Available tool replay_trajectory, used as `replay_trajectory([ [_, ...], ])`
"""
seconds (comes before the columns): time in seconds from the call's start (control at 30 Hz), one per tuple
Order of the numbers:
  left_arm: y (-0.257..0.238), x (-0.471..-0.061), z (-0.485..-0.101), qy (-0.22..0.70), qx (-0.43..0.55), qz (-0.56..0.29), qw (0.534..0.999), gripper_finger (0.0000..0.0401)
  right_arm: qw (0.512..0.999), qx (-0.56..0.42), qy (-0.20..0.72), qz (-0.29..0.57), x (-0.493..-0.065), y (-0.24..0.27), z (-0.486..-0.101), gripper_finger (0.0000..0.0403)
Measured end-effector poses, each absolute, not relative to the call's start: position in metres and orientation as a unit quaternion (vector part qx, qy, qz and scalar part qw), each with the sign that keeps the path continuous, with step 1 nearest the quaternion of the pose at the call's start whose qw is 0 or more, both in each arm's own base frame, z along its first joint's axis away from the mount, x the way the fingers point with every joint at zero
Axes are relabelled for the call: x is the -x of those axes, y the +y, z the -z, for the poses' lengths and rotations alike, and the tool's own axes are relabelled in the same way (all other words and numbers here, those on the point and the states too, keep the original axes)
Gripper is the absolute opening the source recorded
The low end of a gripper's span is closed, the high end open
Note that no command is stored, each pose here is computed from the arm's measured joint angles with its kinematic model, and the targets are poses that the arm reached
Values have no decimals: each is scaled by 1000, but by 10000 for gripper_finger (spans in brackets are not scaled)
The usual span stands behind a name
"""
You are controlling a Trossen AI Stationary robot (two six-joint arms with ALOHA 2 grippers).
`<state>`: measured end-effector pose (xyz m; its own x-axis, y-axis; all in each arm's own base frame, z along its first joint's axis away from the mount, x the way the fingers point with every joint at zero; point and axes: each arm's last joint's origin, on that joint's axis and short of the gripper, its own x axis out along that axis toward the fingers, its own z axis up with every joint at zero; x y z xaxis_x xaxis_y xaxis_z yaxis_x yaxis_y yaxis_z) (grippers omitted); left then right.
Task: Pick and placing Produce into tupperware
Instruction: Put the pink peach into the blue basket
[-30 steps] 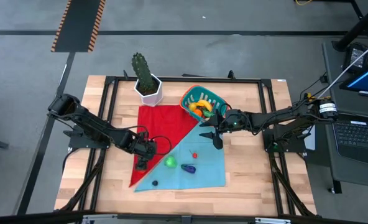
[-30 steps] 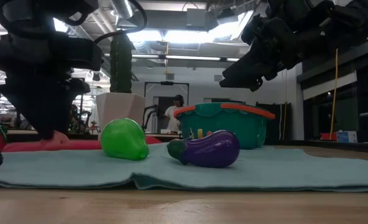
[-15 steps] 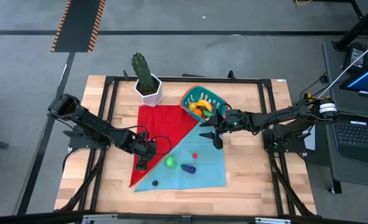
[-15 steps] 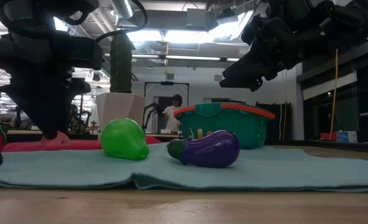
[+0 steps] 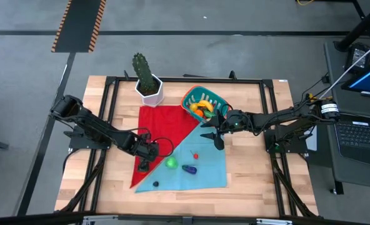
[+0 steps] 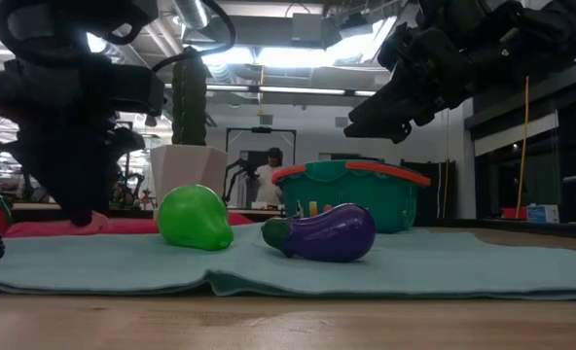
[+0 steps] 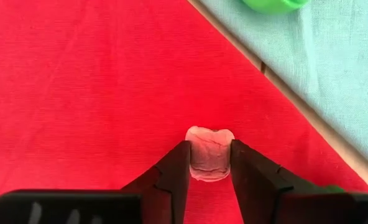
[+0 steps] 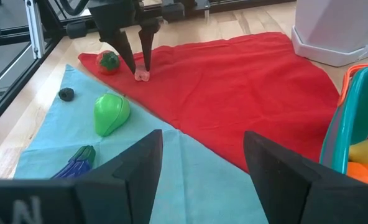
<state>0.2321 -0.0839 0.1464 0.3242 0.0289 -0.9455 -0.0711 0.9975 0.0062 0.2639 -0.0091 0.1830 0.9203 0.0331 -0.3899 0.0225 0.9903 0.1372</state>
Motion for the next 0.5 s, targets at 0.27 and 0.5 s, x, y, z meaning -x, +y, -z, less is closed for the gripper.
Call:
replay_trajectory([
  [0.27,-84,-231,-146,584,17,-30,811,89,977,-70,200,-3,-264,-9,-183,225],
  [0.5,-84,-231,-145,585,13,-26,810,13,977,-70,199,-3,-264,-9,-183,225],
])
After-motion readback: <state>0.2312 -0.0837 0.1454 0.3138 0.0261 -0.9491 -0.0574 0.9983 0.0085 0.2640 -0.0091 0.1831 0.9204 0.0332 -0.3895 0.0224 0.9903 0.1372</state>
